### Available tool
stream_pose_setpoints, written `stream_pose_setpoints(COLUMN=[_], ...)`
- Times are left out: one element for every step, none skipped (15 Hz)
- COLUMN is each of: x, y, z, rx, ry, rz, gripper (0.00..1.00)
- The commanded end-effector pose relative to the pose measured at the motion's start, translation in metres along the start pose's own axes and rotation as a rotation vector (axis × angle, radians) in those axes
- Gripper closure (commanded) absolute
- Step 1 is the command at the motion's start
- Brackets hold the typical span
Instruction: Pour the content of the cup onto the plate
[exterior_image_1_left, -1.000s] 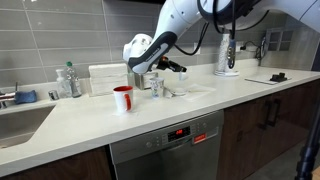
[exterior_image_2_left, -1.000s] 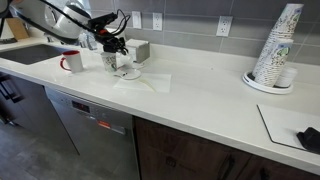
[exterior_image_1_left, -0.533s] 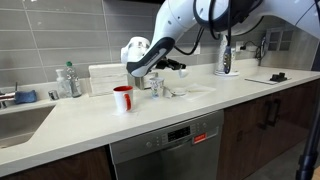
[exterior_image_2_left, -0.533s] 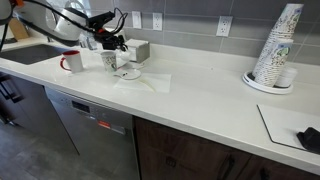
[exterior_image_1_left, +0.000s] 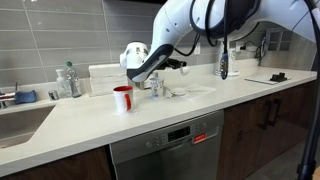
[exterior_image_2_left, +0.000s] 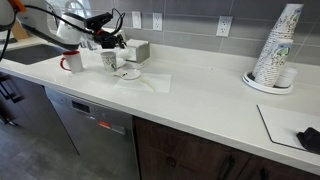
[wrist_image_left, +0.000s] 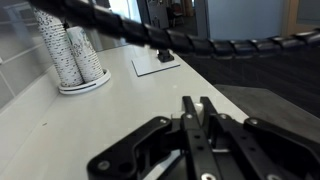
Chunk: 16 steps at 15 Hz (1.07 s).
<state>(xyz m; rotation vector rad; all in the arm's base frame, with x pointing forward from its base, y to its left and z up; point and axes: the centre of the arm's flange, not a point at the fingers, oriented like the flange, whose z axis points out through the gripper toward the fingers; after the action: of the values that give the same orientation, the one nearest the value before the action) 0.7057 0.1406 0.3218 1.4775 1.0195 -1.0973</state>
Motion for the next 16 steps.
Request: stream_pose_setpoints(x=[0.0036,0.0042,0.0046,0.0051,0.0055,0.0059,0.0062,0.0065,0.0068,0.0067,0.0073,0.0060,0.0062,0.0055,0.0046,0.0031], y=[0.0082,0.0075,0.0071,0.0066,0.0064,0.0067,0.0071,0.0078,0.0085,0.0076,0.0107,0.0098,0.0106,0.0107,0.0109,0.0117], z=[-0.0106,-0.0115,-0.0119,-0.0123,-0.0130,-0.0133,-0.0137,-0.0138,-0.0139,-0.0164,-0.0118,-0.0143,-0.0118,-0.0124,-0.0115,-0.0104], rx=[-0.002,-0.002,-0.003,-0.008,-0.011,-0.016,-0.021,-0.028,-0.034,-0.023,-0.042,-0.024,-0.035,-0.030,-0.028,-0.030], ry=[-0.092,-0.098,-0.111,-0.122,-0.131,-0.141,-0.146,-0.161,-0.166,-0.115,-0.184,-0.121,-0.151,-0.131,-0.129,-0.146], rz=[-0.015,-0.022,-0.024,-0.027,-0.028,-0.029,-0.029,-0.024,-0.025,-0.064,-0.024,-0.060,-0.051,-0.063,-0.058,-0.057], gripper=[0.95,0.95,0.95,0.95,0.95,0.95,0.95,0.95,0.95,0.95,0.95,0.95,0.95,0.95,0.95,0.95])
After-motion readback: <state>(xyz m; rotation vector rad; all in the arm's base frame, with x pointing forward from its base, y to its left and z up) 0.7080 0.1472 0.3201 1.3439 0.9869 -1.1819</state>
